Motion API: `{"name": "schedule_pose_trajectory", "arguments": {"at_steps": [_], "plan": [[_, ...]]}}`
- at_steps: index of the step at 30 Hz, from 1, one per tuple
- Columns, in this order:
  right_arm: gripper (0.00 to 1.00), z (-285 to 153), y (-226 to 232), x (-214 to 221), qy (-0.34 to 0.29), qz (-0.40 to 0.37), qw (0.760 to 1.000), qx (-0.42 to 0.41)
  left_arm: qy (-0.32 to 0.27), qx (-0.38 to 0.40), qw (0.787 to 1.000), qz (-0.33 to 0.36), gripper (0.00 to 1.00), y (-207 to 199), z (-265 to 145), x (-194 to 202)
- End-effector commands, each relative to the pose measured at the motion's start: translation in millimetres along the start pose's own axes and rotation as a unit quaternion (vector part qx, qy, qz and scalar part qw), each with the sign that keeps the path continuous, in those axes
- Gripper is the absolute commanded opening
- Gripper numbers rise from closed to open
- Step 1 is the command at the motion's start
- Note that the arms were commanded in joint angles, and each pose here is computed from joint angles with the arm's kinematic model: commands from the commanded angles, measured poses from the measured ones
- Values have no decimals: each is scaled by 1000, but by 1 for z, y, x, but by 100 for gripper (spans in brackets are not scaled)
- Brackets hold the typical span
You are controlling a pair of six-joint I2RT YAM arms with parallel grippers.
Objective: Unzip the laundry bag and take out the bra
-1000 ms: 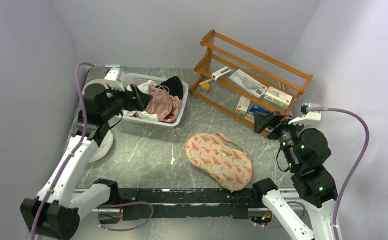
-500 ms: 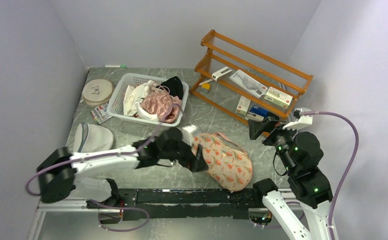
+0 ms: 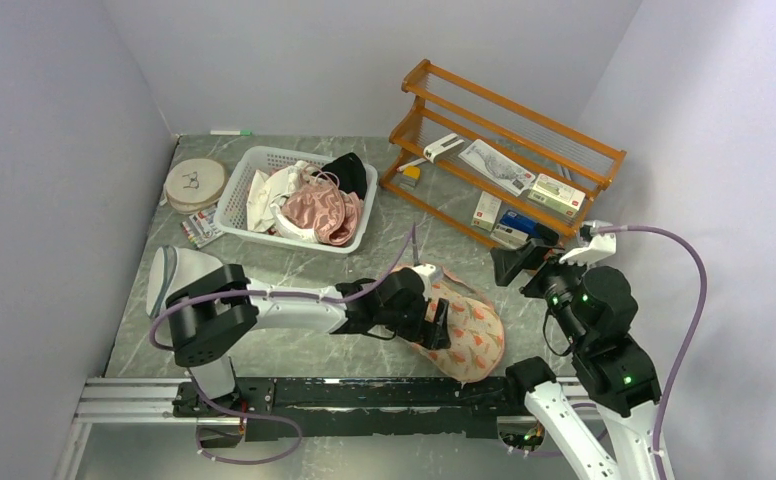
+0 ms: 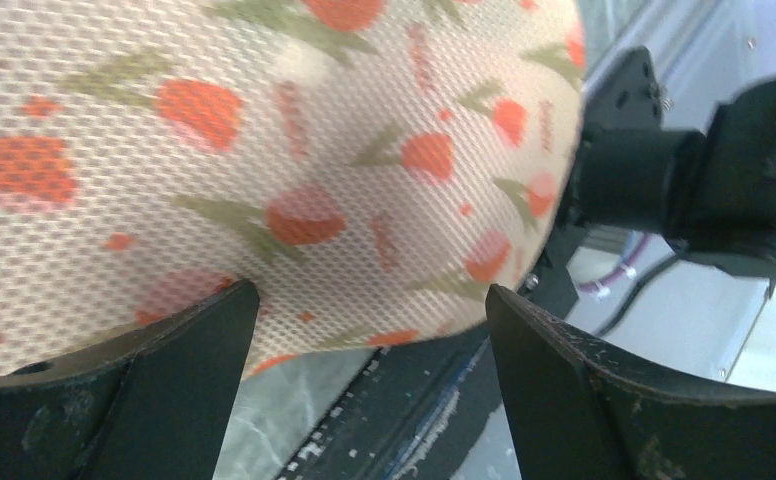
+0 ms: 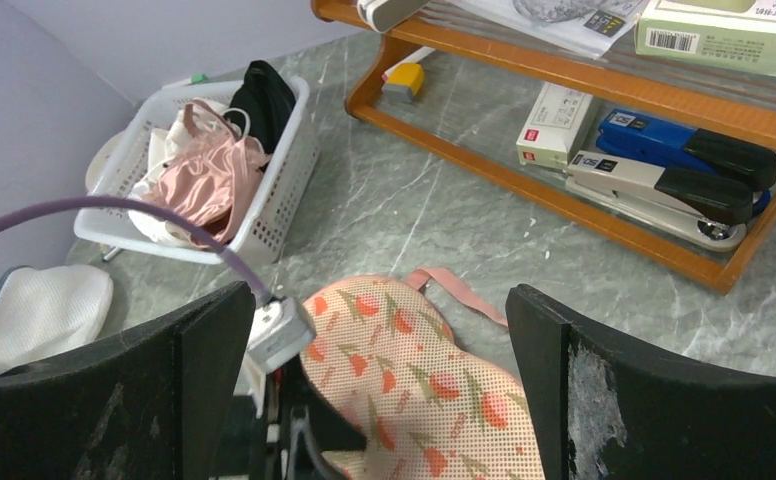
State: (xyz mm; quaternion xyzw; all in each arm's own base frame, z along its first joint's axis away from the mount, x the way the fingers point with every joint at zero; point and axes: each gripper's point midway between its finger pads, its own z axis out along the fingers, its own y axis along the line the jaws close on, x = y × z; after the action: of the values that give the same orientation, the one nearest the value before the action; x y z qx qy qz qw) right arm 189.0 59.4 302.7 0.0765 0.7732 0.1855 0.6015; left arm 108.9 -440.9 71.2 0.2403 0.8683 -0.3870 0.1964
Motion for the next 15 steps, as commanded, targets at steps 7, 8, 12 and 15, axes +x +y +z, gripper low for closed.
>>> {"name": "schedule_pose_trajectory", "arguments": {"at_steps": [7,8,12,15], "plan": [[100,1,5,3,4,8,1000,-14,-28,-94,993,-65,96,105,-36,-47],[100,3,6,5,8,9,1000,-18,-34,-104,992,-59,96,111,-47,-52],[100,15,13,19,37,12,999,-36,-62,-116,991,-8,96,103,-81,-75],[100,25,19,30,66,9,996,-50,-77,-109,991,15,96,90,-104,-83]]}}
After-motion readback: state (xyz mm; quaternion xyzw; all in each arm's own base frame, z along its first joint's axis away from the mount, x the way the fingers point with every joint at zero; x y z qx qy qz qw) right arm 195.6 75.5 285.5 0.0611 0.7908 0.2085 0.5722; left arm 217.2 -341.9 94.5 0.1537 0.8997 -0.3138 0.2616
